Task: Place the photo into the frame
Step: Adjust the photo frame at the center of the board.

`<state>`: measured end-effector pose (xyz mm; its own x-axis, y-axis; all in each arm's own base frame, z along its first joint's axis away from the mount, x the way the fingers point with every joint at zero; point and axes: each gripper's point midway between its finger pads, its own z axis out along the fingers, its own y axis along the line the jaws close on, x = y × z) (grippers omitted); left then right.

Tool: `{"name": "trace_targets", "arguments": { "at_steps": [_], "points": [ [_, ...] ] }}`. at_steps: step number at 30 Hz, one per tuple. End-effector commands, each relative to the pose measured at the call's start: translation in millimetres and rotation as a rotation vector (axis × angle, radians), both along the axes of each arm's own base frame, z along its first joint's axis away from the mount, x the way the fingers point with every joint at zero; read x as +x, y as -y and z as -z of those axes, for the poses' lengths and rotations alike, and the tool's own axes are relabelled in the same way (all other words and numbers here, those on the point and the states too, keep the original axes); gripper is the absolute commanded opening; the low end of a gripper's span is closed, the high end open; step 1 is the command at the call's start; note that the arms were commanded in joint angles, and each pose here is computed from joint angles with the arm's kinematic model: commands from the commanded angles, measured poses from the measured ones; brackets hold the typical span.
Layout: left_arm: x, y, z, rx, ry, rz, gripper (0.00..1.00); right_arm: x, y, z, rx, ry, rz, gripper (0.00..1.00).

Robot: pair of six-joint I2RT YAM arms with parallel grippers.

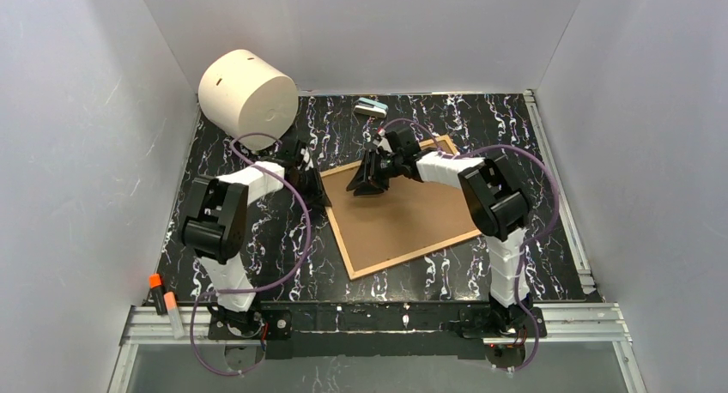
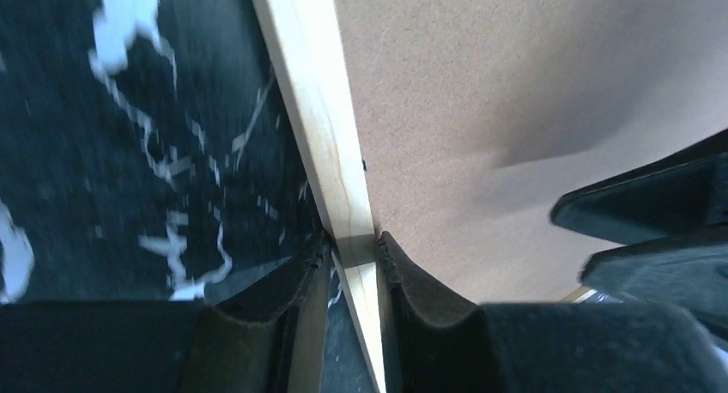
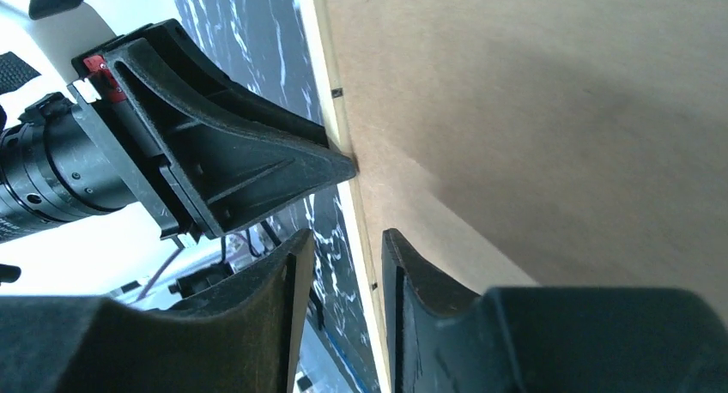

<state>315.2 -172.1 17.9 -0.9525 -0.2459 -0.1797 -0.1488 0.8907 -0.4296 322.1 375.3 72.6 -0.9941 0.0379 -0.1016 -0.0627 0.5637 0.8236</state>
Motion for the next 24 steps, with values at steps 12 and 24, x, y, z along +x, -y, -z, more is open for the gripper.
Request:
{"name": "trace_targets", "arguments": {
  "at_steps": [12, 24],
  "points": [
    [-3.9, -30.7, 21.6, 0.033, 0.028, -0.028, 0.24, 61.4, -66.5, -13.1, 0.216, 0.045, -0.040, 0.20],
    [-6.9, -15.8, 9.5, -0.090, 0.067, -0.028, 0.46, 51.2, -84.0, -4.8, 0.292, 0.034, -0.149, 0.21]
  ]
}}
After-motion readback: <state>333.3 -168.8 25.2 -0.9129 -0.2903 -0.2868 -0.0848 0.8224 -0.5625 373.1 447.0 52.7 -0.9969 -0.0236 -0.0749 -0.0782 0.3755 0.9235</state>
